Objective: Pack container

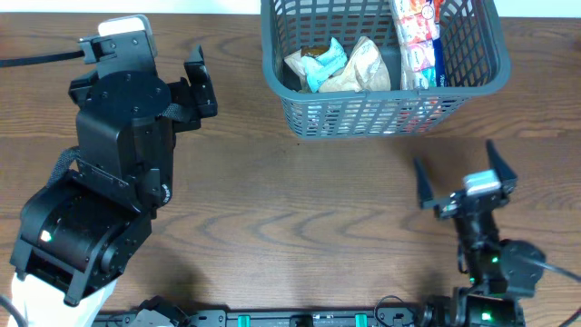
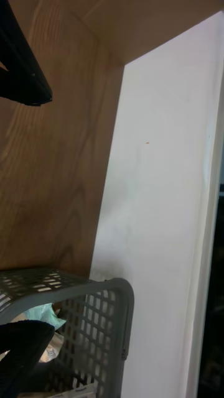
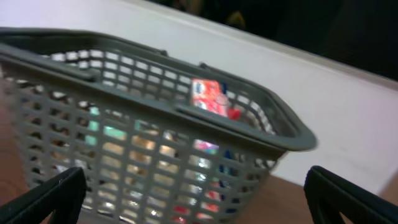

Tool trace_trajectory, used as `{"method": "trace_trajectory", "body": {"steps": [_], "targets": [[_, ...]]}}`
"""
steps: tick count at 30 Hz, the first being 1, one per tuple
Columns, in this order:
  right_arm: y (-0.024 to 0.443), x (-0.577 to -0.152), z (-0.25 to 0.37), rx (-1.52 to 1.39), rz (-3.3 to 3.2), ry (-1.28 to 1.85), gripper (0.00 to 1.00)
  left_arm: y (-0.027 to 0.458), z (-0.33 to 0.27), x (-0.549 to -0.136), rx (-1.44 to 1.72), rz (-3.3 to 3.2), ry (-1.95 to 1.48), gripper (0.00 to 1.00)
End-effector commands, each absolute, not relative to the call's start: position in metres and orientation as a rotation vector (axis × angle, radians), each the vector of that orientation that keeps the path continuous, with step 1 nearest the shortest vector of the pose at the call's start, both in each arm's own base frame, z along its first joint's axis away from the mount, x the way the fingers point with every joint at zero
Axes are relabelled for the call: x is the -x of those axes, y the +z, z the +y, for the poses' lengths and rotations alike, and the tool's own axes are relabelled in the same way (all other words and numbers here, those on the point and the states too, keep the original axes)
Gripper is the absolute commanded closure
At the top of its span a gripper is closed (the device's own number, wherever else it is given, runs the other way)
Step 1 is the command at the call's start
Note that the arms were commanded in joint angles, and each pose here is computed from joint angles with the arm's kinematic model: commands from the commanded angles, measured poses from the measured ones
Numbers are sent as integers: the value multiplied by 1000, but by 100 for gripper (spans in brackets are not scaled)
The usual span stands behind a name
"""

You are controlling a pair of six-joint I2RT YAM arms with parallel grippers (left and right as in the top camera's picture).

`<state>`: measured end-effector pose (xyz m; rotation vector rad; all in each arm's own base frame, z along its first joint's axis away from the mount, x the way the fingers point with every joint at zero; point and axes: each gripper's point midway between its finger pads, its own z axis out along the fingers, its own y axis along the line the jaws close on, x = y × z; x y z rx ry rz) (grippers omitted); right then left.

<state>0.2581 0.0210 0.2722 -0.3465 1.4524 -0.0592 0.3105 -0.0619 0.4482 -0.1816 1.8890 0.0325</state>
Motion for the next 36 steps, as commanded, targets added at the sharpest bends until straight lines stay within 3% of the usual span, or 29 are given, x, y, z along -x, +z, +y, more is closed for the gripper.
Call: {"method": "trace_trajectory", "body": {"steps": [1, 18, 36], "targets": [[262, -254, 27, 351, 1432, -60, 1, 451, -59, -311, 182, 1881, 53, 1], [234, -249, 32, 333, 1435, -69, 1, 451, -59, -311, 182, 1881, 53, 2], [263, -228, 31, 357, 1260, -152, 1, 451, -59, -311, 182, 1881, 53, 1]]}}
